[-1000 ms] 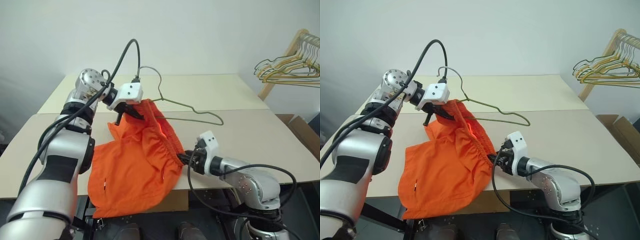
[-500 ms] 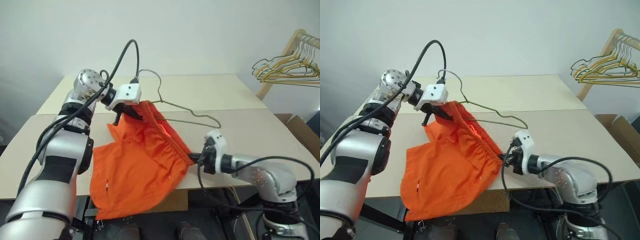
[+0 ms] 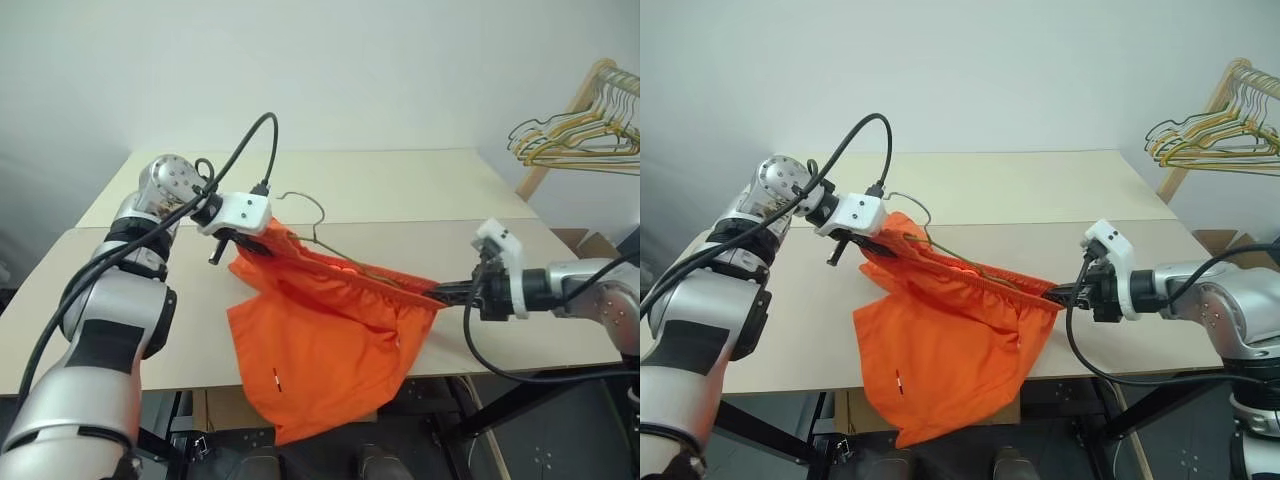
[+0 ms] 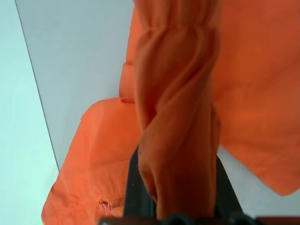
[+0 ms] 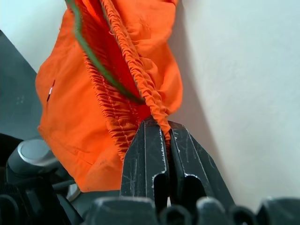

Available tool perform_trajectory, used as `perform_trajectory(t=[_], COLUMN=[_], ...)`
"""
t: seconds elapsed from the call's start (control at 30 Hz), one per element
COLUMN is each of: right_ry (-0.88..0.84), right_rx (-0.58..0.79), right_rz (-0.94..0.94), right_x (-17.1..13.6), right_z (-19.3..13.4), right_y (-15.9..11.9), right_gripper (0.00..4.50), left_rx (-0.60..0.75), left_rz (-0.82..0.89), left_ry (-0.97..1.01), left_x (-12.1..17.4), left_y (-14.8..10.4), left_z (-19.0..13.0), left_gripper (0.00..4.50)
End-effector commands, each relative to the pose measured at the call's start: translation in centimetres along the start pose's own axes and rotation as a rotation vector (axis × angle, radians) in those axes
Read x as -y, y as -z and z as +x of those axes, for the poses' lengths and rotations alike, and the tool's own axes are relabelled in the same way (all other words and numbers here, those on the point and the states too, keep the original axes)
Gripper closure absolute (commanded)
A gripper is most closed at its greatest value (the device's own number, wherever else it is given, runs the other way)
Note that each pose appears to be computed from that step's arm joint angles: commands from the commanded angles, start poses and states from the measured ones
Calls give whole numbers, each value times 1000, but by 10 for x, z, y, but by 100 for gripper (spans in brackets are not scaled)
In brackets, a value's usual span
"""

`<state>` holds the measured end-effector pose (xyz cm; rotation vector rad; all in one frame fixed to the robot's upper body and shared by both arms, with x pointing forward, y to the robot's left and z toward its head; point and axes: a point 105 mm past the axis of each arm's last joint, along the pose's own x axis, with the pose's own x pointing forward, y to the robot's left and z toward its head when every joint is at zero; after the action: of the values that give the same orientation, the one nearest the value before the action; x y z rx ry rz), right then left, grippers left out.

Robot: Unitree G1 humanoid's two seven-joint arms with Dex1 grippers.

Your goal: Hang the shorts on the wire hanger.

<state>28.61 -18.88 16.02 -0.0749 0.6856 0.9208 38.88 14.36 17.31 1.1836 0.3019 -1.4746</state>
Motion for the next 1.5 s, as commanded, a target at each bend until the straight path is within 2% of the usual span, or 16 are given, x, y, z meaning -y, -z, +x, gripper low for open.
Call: perform_trajectory(t=[0.03,0.13,0.23,0.33,0.5,0.6,0.77,1.03,1.2,1.37,1.5], right_ry=[95,72,55,63,87,70,100,57,87,108,107], right_rx=[-5,-17,-19,-15,82,158,232,268,231,233,185], right_rz=[-61,-169,-169,-174,-183,-197,-297,-394,-430,-437,-441], right_x=[10,-3,-8,-10,-16,-26,-41,-67,-62,-54,-51], right_z=[-23,-19,-14,-14,-34,-47,-40,24,45,21,-7], right_y=[-15,-31,-38,-42,-53,-54,-61,-107,-115,-111,-92], right_gripper=[446,446,376,272,100,100,100,100,100,100,100], left_rx=[-138,-150,-107,-82,-54,-33,33,70,76,78,68], left_rz=[-35,-4,-1,-4,-12,-23,-74,-67,-64,-71,-83], left_ry=[22,47,13,-7,-18,-16,-39,-24,-24,-34,-44], left_x=[11,12,2,-4,-6,-5,-12,-18,-18,-18,-16], left_y=[26,23,12,5,1,0,-9,-22,-23,-21,-16], left_z=[-9,2,9,13,16,16,13,13,13,12,9], left_gripper=[450,450,450,450,450,450,450,450,450,450,450])
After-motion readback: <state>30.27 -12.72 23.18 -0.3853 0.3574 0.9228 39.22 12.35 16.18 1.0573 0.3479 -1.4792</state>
